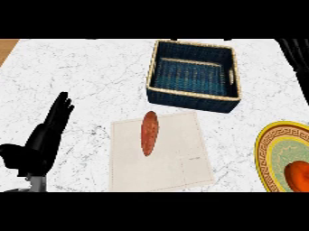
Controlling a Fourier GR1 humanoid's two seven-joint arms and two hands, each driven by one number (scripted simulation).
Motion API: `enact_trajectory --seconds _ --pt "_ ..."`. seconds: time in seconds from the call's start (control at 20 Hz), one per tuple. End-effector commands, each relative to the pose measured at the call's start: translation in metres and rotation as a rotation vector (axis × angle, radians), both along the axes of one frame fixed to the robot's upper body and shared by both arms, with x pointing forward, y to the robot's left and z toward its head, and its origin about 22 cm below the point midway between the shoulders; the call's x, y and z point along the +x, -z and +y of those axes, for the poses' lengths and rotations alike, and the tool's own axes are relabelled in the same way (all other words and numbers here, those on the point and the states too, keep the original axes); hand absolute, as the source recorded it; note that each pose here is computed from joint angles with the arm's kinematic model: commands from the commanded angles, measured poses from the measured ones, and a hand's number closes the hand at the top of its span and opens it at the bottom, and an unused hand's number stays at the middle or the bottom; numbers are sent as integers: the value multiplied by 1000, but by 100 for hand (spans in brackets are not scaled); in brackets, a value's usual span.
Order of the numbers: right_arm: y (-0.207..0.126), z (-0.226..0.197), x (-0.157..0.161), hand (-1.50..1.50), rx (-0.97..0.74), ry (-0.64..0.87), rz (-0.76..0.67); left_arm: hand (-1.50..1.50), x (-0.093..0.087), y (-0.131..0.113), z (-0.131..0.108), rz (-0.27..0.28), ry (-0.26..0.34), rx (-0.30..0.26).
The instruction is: Pick the sweet potato from the placemat and place it in the basket
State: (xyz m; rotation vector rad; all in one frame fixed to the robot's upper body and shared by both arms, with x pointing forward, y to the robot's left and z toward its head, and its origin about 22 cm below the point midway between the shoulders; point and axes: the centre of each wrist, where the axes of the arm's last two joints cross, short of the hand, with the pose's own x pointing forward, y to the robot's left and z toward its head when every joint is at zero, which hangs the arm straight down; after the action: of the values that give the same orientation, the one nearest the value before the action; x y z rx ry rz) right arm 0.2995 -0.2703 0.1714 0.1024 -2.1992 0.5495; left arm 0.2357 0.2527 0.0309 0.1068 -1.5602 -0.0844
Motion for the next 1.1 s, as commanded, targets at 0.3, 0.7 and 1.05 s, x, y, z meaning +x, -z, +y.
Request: enact_trajectory --seconds 0.3,0.7,1.05 --pt "28 141 16 150 50 -394 244 0 -27 69 13 469 -5 38" --pt "64 267 -20 -150 -83 -218 332 0 -23 70 34 518 -55 24" --pt "8 249 23 -150 -564 176 184 0 -40 77 47 539 -124 20"
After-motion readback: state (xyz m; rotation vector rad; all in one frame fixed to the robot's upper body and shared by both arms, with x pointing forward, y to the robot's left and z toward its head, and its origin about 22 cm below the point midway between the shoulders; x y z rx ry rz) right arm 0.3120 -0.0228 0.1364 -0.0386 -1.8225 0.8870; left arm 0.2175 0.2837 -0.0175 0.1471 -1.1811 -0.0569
